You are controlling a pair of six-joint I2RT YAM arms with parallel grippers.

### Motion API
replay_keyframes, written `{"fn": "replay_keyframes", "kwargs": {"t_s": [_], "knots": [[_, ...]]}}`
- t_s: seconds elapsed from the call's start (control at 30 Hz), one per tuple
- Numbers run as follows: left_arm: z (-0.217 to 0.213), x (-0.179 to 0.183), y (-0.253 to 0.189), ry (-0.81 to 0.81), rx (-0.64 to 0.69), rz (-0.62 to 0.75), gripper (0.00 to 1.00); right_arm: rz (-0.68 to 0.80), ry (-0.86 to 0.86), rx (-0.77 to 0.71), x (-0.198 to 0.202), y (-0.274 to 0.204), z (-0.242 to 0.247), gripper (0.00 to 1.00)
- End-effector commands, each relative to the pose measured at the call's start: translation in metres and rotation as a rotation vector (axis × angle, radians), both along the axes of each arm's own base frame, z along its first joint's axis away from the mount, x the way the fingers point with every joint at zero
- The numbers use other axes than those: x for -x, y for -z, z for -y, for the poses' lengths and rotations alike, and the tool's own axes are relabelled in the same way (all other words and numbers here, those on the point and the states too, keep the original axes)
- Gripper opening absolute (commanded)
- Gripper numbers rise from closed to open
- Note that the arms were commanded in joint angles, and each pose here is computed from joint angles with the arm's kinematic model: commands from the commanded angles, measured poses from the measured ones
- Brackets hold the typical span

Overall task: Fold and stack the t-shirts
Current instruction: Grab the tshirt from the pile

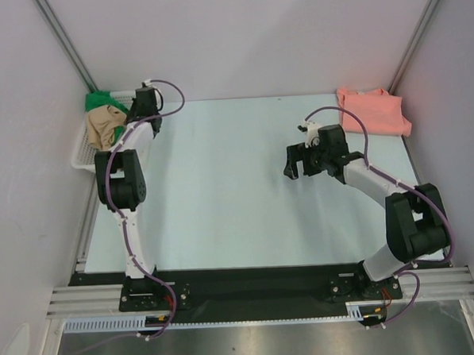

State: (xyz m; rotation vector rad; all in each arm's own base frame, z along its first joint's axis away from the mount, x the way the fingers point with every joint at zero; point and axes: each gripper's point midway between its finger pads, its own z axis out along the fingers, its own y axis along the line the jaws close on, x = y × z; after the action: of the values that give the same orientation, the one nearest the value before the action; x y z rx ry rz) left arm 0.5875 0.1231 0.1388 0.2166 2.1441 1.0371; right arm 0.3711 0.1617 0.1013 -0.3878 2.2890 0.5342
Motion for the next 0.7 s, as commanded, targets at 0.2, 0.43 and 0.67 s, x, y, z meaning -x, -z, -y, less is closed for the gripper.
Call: {"fn": "replay_keyframes", "kwargs": {"t_s": [0.2, 0.43, 0.67], "knots": [[0.07, 0.033, -0.07, 0.085, 0.159, 0.113, 0.0, 0.161, -0.029, 0.03, -0.003, -0.041, 0.008, 1.0], [0.122, 0.071, -0.129, 0.17, 0.305, 0.204, 0.0, 0.179, -0.043, 0.115, 0.016, -0.034, 0.032, 1.0], [0.15, 0.106, -0.202, 0.28, 0.336, 0.328, 0.0, 0.217, -0.019, 0.091, 0.03, -0.046, 0.044, 1.0]]}}
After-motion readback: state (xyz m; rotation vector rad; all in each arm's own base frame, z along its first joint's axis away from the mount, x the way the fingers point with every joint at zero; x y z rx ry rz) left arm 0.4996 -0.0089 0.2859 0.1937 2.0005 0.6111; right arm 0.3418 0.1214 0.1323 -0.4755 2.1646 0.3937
